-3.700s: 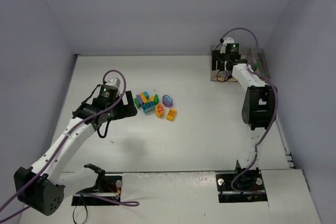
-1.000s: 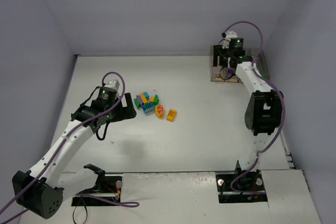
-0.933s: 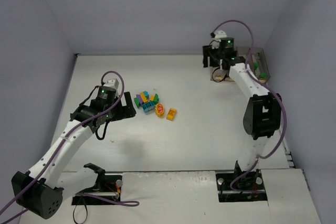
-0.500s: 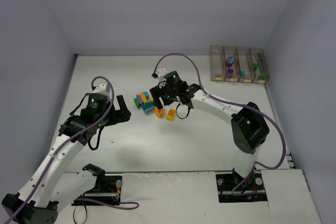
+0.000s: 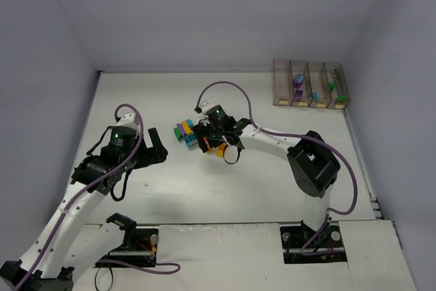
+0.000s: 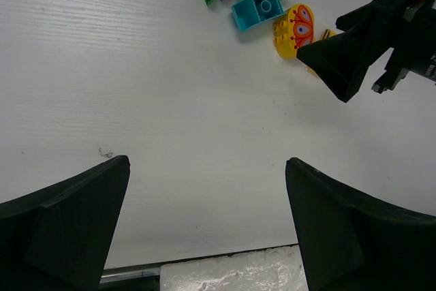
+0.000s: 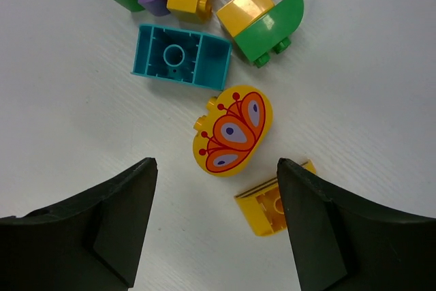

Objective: Sort the legos into containers by color

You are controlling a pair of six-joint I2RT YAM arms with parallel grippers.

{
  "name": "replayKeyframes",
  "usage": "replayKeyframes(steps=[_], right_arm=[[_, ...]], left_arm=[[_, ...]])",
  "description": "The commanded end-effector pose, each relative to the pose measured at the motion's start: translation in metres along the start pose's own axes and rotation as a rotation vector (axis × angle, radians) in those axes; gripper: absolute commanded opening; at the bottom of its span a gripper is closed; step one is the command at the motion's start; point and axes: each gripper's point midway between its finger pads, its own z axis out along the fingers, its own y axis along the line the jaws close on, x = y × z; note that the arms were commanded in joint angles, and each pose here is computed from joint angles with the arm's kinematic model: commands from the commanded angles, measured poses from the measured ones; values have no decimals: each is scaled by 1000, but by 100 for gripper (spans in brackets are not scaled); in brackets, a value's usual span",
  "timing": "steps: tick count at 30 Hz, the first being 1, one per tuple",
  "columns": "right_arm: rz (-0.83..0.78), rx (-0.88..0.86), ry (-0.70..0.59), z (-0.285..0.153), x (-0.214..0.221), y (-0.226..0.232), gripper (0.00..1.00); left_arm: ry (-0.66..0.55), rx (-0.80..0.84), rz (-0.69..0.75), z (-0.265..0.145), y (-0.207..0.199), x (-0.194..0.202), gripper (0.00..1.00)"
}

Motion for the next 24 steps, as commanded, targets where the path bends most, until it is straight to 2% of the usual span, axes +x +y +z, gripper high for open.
replayKeyframes(steps=[1, 10, 15, 17, 21, 22, 24], right_arm=[[37, 17, -72, 8, -26, 10, 67], [84, 115, -16, 32, 0, -5, 56], [78, 156, -45, 32, -7, -13, 38], [71, 163, -48, 34, -9, -14, 37], [65, 185, -62, 34, -16, -20, 7], [66, 193, -77, 29, -21, -23, 2], [65, 211, -92, 21, -25, -31, 0]], left_arm=[[-31, 8, -16, -1, -3, -9, 90], [-21, 5, -15, -1, -3, -7, 90], [-10, 1, -16, 2, -2, -5, 90], [-6, 2, -17, 4, -3, -5, 90], [-5, 9, -25, 7, -6, -6, 90], [-4, 9, -25, 7, -6, -6, 90], [-6, 10, -25, 7, -7, -7, 90]])
